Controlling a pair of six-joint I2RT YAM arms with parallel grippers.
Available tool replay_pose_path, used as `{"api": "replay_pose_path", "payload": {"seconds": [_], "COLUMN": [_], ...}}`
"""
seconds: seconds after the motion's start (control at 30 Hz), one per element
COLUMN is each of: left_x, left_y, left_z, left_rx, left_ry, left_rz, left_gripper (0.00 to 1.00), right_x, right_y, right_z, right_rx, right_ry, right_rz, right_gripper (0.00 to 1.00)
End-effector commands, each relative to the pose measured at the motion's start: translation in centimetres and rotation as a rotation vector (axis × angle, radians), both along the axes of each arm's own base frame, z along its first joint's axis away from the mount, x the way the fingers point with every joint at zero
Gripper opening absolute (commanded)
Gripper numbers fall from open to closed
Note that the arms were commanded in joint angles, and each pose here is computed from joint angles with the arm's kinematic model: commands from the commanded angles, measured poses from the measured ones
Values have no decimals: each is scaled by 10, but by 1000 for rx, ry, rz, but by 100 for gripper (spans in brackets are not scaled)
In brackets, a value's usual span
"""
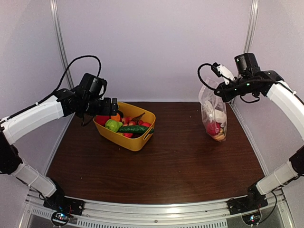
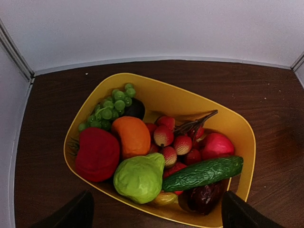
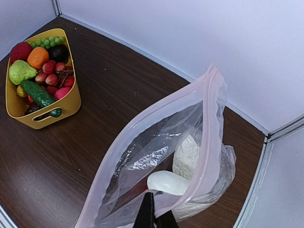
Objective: Place the food in the zip-top bag and seal the zipper
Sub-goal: Pick up the fake fruit from the bin.
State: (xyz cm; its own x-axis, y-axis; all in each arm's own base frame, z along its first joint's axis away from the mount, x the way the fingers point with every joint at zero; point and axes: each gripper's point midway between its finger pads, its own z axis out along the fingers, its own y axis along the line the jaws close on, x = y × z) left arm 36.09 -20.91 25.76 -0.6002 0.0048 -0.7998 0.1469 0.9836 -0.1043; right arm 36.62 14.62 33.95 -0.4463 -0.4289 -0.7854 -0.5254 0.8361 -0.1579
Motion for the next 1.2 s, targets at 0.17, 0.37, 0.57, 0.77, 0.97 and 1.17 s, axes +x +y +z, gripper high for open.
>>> {"api": "replay_pose_path", "payload": {"seconds": [0.17, 0.37, 0.57, 0.77, 0.97, 1.17], "left_x": [25, 50, 74, 87, 88, 85], "left_y": [46, 68, 68, 68, 74, 72], "left_z": [-43, -53, -71, -90, -109, -114], "left_rx": [49, 47, 90, 146, 206, 218], "left_ry": [202, 226, 264, 315, 379, 400], "left_rz": [100, 154, 147, 148, 174, 151], "left_gripper": [94, 95, 93, 88, 87, 74], "right_x": [1, -3, -7, -9, -10, -9], "right_y": [29, 34, 36, 36, 37, 38], "right_z": [-27, -39, -47, -44, -48, -48], "right_rx": [130, 151, 162, 168, 169, 171], "right_ry": [84, 108, 123, 116, 125, 127], "right_rz": [92, 111, 124, 130, 133, 134], "right_gripper": [0, 0, 0, 0, 0, 0]}}
